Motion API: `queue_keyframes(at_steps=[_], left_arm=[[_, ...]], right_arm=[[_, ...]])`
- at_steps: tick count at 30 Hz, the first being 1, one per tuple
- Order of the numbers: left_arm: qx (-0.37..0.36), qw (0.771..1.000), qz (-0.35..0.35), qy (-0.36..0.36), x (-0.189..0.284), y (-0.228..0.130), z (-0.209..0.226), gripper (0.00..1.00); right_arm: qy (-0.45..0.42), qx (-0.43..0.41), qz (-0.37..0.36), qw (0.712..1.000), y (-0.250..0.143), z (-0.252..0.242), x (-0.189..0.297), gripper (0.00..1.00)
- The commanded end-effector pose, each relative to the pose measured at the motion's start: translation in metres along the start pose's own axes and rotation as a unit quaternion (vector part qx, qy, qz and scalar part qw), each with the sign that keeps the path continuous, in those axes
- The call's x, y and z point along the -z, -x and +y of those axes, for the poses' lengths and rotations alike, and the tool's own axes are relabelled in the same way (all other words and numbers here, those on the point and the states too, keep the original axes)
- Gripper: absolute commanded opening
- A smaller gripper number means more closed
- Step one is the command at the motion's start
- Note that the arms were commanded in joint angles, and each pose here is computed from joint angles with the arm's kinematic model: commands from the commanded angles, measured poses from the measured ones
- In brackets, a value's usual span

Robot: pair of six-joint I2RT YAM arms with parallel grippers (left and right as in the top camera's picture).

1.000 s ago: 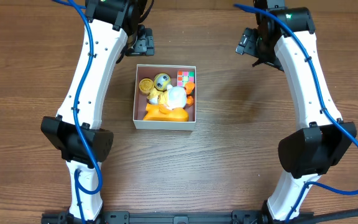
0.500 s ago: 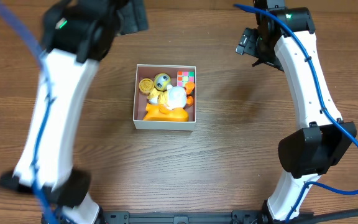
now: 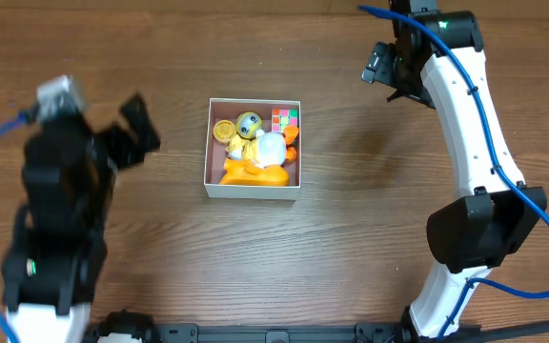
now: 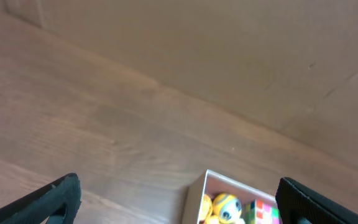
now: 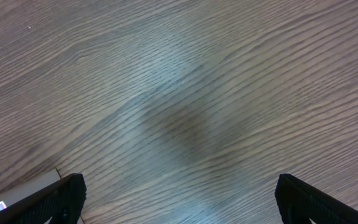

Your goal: Pack container

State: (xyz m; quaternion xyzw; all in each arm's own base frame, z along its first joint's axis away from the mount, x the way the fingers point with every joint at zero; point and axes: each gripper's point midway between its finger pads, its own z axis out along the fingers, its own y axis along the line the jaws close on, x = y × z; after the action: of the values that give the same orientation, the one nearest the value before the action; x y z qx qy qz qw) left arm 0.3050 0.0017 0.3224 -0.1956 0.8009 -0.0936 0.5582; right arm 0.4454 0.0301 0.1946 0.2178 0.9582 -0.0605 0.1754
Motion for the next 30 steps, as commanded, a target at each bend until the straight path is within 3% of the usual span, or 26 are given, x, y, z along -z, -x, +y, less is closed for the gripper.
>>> queue_keyframes(at_steps=[1, 6, 14, 20, 30], left_arm=[[-0.012, 1.000, -0.007, -0.016, 0.013, -0.042, 0.022, 1.00], [-0.011, 0.999, -0.019, -0.024, 0.021, -0.095, 0.047, 1.00], [-0.037, 0.999, -0.025, -0.027, 0.021, -0.148, 0.072, 1.00], [-0.067, 0.997, 0.023, -0.007, 0.021, -0.185, 0.090, 1.00], [-0.101, 0.993, 0.059, 0.011, 0.020, -0.212, 0.106, 1.00]], right_arm=[[0.008, -0.007, -0.014, 1.000, 0.007, 0.003, 0.008, 1.00], [0.008, -0.007, -0.014, 1.000, 0.007, 0.003, 0.008, 1.00], [0.008, -0.007, -0.014, 1.000, 0.007, 0.003, 0.008, 1.00], [0.008, -0.007, -0.014, 1.000, 0.007, 0.003, 0.008, 1.00], [0.008, -0.007, -0.014, 1.000, 0.007, 0.003, 0.008, 1.00]])
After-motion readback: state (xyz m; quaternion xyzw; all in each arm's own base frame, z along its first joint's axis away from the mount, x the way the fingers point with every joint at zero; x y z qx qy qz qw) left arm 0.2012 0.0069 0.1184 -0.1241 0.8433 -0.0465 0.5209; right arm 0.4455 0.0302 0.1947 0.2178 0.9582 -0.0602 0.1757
